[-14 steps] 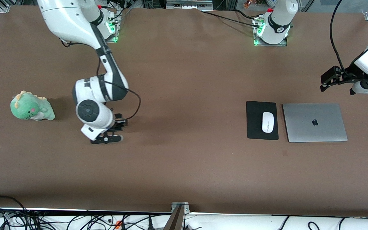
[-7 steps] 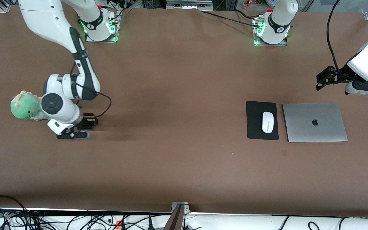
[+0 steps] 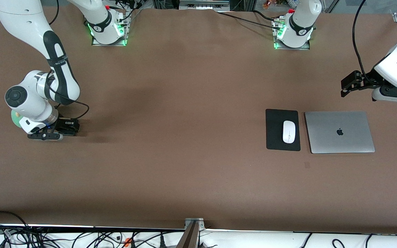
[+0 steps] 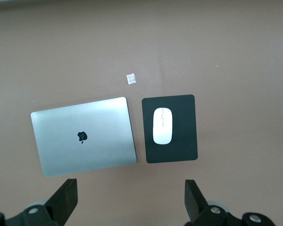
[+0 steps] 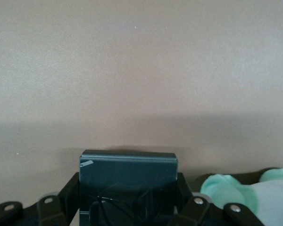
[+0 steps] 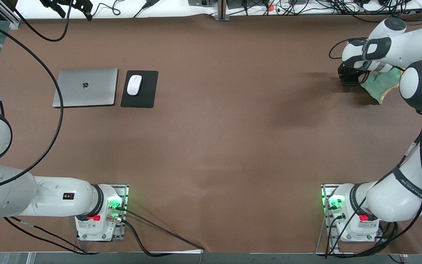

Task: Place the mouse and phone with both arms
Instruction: 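Carry the black phone with the right gripper beside the green plush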

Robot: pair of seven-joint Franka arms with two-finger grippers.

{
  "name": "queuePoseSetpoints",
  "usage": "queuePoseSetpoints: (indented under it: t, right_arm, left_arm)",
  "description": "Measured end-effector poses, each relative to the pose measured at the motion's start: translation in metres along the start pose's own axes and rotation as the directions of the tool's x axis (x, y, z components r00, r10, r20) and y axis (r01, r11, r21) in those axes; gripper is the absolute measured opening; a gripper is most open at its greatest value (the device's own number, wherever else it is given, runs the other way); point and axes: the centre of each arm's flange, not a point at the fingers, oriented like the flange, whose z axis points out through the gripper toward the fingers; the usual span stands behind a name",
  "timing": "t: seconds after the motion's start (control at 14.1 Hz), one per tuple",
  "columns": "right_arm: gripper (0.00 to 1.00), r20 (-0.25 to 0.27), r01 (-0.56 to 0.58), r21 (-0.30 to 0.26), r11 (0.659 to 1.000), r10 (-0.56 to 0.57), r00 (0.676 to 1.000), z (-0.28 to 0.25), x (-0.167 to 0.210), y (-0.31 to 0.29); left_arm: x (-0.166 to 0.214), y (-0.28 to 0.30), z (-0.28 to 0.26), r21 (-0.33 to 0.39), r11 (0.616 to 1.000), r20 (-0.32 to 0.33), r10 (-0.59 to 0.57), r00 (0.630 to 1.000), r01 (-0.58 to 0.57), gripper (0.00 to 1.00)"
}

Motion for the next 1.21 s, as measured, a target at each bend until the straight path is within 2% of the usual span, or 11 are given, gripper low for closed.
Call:
queuePoseSetpoints:
  t: [0.14, 0.36, 0.71, 1.14, 1.21]
  right_arm:
    - [0.81, -0.018, -0.043, 0.032, 0.999, 0.044, 0.999, 0.004, -0.004, -0.008]
    - [0.81, -0.033, -0.047, 0.041, 0.998, 0.048, 0.998, 0.009, -0.010, -0.019]
    - [0.81, -0.019, 0.011, 0.064, 0.998, -0.009, 1.000, 0.020, -0.021, -0.016]
    - [0.81, -0.007, 0.070, 0.062, 0.996, -0.070, 0.998, 0.028, -0.026, -0.016]
    - [0.86, -0.008, 0.073, 0.062, 0.995, -0.073, 0.997, 0.027, -0.026, -0.016]
  left_arm:
    - [0.000, -0.001, 0.000, 0.000, 1.000, 0.002, -0.002, 1.000, 0.002, 1.00]
    - [-0.001, -0.002, -0.001, 0.000, 1.000, 0.003, -0.004, 1.000, 0.004, 1.00]
    - [-0.002, -0.002, -0.001, -0.001, 1.000, 0.011, -0.004, 1.000, 0.004, 1.00]
    - [-0.003, -0.002, 0.000, -0.001, 1.000, 0.024, -0.004, 1.000, 0.005, 1.00]
    - [-0.003, -0.002, 0.000, -0.002, 1.000, 0.026, -0.005, 1.000, 0.005, 1.00]
